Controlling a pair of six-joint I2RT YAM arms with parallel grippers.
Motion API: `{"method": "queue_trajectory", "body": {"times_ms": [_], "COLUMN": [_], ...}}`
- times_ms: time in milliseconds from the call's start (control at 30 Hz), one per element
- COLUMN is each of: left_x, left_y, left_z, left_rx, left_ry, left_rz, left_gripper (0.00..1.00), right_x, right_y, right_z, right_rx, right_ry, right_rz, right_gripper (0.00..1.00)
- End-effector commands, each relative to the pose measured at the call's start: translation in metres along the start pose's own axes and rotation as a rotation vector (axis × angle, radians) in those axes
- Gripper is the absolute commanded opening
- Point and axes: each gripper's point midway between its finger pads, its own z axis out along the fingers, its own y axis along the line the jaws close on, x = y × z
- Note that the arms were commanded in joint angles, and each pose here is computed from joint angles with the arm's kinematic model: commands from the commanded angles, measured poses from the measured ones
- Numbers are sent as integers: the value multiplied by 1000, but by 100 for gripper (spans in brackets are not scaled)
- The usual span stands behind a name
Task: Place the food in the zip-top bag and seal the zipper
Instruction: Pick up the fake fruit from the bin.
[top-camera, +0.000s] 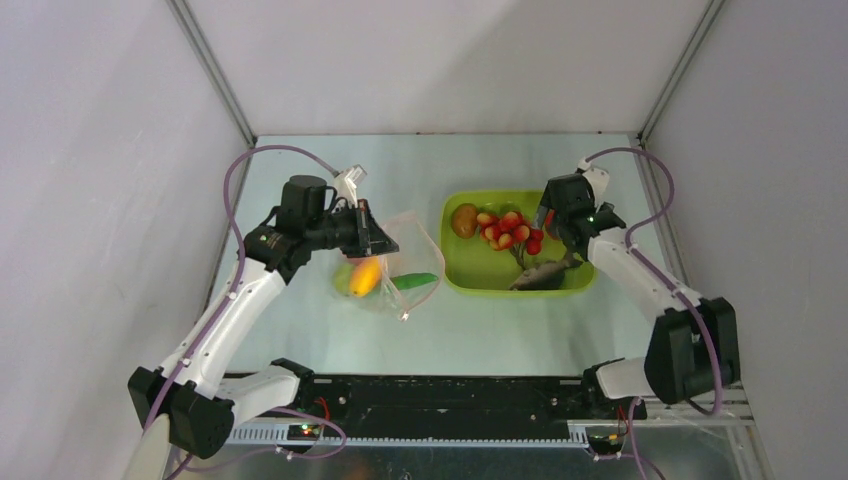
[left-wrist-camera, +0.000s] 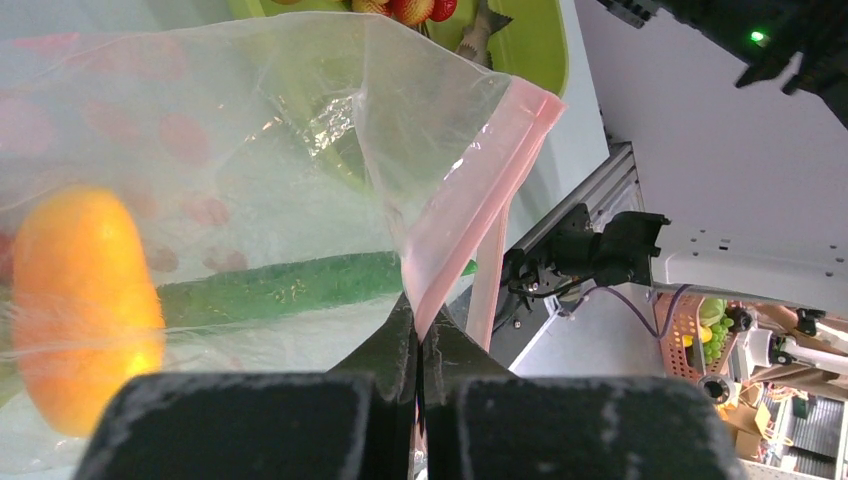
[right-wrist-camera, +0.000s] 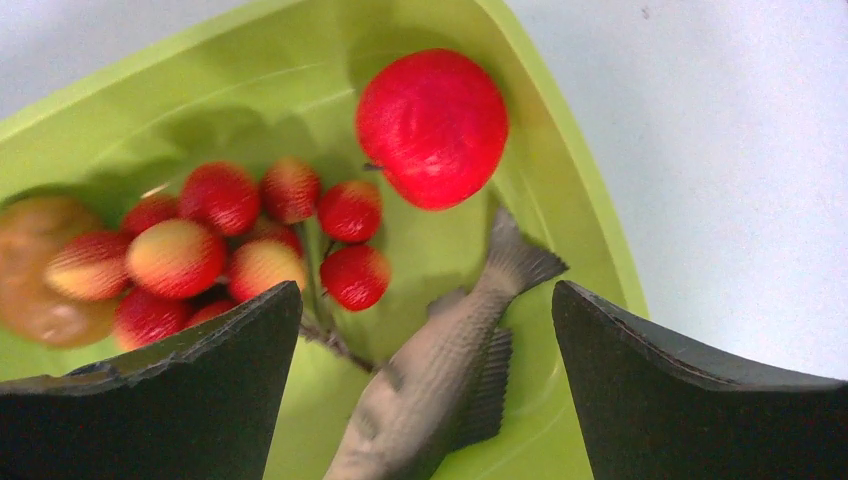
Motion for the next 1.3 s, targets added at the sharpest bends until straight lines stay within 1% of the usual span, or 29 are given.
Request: {"method": "queue_trajectory", "body": {"times_ms": [0, 167, 300, 567, 733, 1000, 1267], "left_x": [-7, -7, -7, -6, -7, -6, -6], "left_y": [-13, -14, -13, -15, -16, -18, -20], "left_z": [-3, -3, -3, -3, -4, -5, -6], "left_rx": [52, 53, 49, 60, 62, 74, 81], "left_ry": [-17, -15, -16, -10, -17, -14, -16], "left_rz": [44, 44, 44, 44, 48, 47, 52], "left_gripper": [0, 0, 0, 0, 0, 0, 0], "right_x": [-5, -5, -2, -9, -6, -3, -4], "right_y": [-13, -17, -12, -3, -6, -9, -10], "right_z": [27, 49, 61, 78, 92, 108, 115], "right_rx": [91, 148, 148, 151, 177, 226, 252], "right_ry": [-21, -26, -22, -69, -72, -89, -114], "right_rz": [38, 111, 162, 282, 349, 425, 464], "right_gripper": [99, 98, 98, 98, 98, 99, 100]}}
